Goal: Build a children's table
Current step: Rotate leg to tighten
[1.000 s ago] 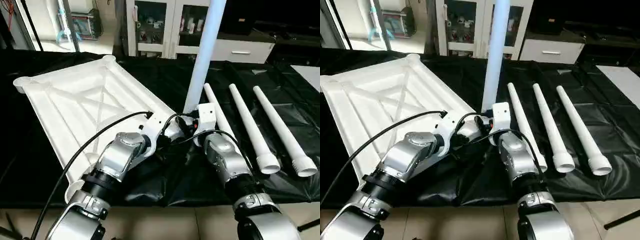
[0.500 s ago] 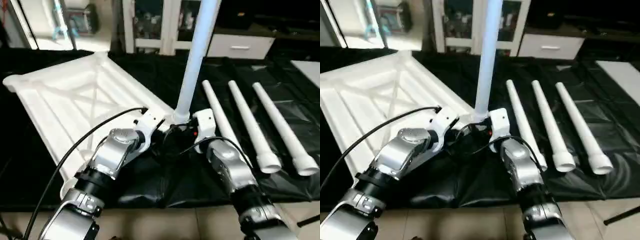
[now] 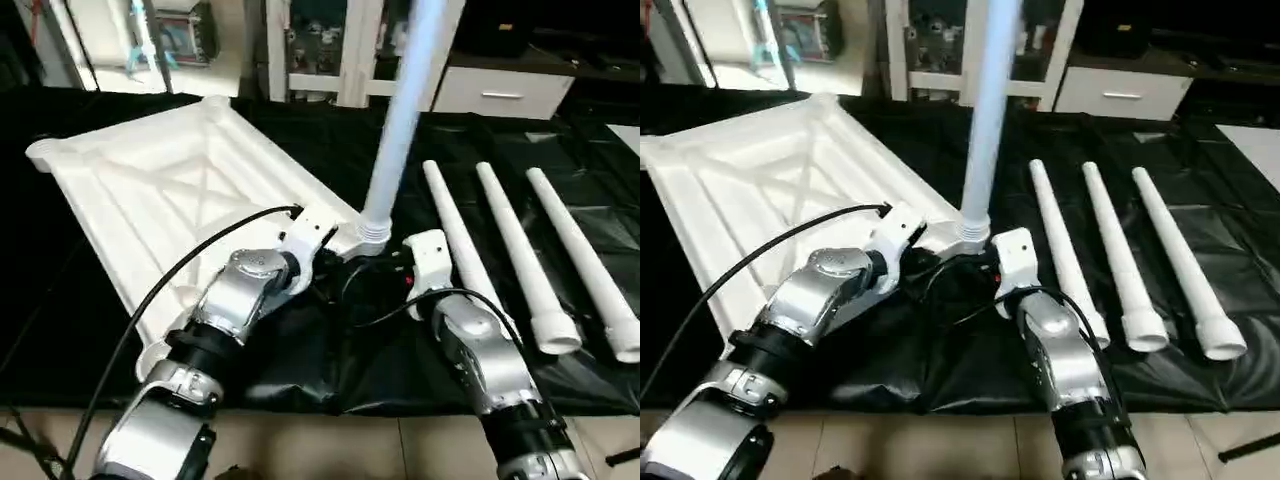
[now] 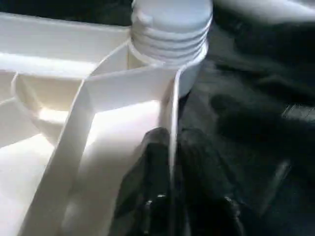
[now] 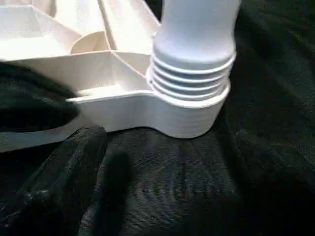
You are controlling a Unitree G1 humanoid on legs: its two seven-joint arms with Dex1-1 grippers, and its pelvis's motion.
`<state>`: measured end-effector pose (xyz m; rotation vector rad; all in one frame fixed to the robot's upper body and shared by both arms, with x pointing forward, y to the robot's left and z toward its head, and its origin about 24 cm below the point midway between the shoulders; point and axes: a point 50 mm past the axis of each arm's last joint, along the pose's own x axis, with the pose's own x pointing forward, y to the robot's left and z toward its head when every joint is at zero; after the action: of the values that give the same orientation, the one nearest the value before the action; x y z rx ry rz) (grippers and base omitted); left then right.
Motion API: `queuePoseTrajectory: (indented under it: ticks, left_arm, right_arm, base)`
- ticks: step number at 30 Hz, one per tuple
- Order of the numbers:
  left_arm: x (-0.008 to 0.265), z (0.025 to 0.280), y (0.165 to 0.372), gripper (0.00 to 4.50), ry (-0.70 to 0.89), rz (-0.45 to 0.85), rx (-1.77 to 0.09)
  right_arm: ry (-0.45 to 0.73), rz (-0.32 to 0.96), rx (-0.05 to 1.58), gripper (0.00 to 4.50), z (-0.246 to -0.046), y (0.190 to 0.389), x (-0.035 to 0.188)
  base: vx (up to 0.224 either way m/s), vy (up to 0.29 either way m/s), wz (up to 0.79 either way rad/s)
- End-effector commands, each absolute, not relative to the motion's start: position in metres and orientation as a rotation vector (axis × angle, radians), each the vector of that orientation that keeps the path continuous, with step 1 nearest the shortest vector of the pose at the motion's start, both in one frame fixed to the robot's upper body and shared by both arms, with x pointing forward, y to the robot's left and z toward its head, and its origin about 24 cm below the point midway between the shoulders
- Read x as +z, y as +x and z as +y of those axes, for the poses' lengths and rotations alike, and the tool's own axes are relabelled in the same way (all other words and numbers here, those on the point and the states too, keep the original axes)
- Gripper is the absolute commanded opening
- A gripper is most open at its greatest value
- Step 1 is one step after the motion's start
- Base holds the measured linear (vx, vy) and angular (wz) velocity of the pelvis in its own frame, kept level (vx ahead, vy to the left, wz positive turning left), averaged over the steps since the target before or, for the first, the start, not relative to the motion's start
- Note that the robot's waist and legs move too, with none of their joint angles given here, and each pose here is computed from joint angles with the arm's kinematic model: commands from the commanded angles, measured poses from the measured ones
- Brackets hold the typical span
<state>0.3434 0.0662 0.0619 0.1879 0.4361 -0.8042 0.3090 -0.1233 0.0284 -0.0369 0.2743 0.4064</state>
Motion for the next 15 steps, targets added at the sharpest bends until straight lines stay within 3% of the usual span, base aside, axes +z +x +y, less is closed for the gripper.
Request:
queuePoseTrajectory:
  ticks: [1,8,15]
  left_arm:
    - [0.067,0.061,0.346,0.84,0.144,0.403,-0.811]
    - [0.080,0.073,0.347,1.46,0.117,0.355,-0.791]
    - [0.109,0.143,0.335,2.01,0.188,0.332,-0.799]
  right_arm:
    - [-0.045,0.270,0.384,4.50,-0.128,0.306,0.032]
    - [-0.045,0.271,0.369,4.50,-0.130,0.303,0.033]
    - [-0.046,0.240,0.568,4.50,-0.120,0.287,0.045]
  base:
    - [0.000,0.000,0.00]
    - [0.000,0.000,0.00]
    - [0.000,0.000,0.00]
